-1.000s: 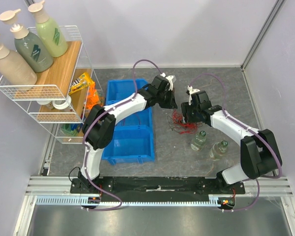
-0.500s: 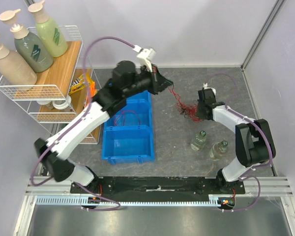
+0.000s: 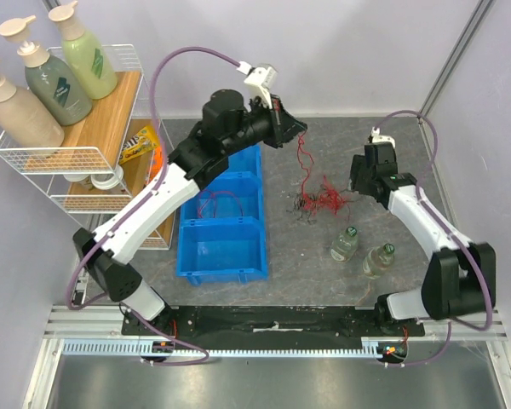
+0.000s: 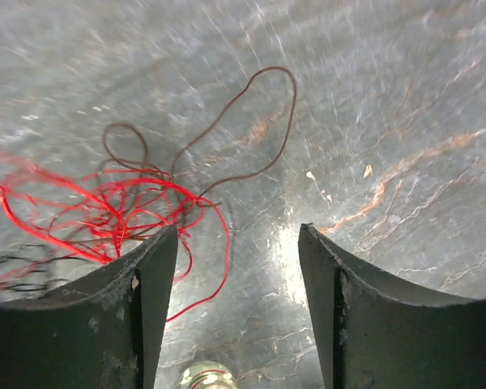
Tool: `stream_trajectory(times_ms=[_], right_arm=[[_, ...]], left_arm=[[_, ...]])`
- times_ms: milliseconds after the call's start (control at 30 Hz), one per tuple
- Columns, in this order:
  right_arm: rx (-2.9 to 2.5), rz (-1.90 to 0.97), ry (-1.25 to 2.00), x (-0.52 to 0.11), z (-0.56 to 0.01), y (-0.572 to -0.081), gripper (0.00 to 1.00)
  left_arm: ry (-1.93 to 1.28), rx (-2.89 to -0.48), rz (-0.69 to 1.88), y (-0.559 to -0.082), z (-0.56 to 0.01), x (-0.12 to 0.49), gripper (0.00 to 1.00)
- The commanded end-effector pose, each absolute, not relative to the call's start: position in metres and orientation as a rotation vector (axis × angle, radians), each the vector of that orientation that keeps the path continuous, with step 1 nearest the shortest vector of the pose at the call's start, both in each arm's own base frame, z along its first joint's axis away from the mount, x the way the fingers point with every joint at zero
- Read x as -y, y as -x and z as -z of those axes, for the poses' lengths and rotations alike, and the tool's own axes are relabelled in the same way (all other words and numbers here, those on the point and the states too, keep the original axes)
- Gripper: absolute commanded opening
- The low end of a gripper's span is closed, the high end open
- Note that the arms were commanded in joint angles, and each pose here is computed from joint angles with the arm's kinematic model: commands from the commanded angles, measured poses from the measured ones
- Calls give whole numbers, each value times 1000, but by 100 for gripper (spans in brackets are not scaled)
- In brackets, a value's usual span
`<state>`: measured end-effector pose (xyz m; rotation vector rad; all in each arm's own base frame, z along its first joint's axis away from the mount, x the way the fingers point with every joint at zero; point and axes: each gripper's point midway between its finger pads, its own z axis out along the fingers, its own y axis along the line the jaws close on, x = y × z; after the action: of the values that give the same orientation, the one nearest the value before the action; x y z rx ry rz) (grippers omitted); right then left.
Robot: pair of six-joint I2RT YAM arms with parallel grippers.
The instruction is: Untangle the cables
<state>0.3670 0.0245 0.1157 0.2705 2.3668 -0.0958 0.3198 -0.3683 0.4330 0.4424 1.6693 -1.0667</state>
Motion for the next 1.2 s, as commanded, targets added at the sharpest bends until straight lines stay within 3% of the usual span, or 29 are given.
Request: stream_trajectory(times_ms=[0,200,500,600,733,800,833,867,967,1067,1167], right_arm=[[-2257,-49,-142,-44,-181,-364,71],[-2076,-682,133,-138,-227,-338,72],[-1905,-793,266,-189,-252,-338,75],[-1882,-627,92,-162,-260,-364,61],[-1754,-706,43,-168,-295,-371,40],[-1806,-647,-29,-160,-280,-383,29],[-1888,-575,-81,-152,-257,-391,29],[-1960,-466,-137,-137,-235,-398,35],[-2193,-176,-295,-91,-151,-406,70],[-2332,-73,-406,-50,-87,-401,73],[-2337,-10,-420,-30,-82,-394,73]], left_arm=[[-469,-1638,1120,-324,-446,382,2],[-503,-1602,1166,-318,-460,386,2],[-622,-1445,1340,-277,-521,386,2],[-704,-1305,1508,-236,-559,379,2],[-755,-1194,1623,-205,-584,370,2],[-748,-1164,1596,-204,-592,365,2],[-722,-1153,1565,-206,-598,361,2],[-687,-1154,1530,-211,-602,358,2],[-616,-1147,1421,-227,-619,350,2],[-574,-1116,1335,-234,-636,340,2],[-569,-1089,1292,-237,-644,337,2]])
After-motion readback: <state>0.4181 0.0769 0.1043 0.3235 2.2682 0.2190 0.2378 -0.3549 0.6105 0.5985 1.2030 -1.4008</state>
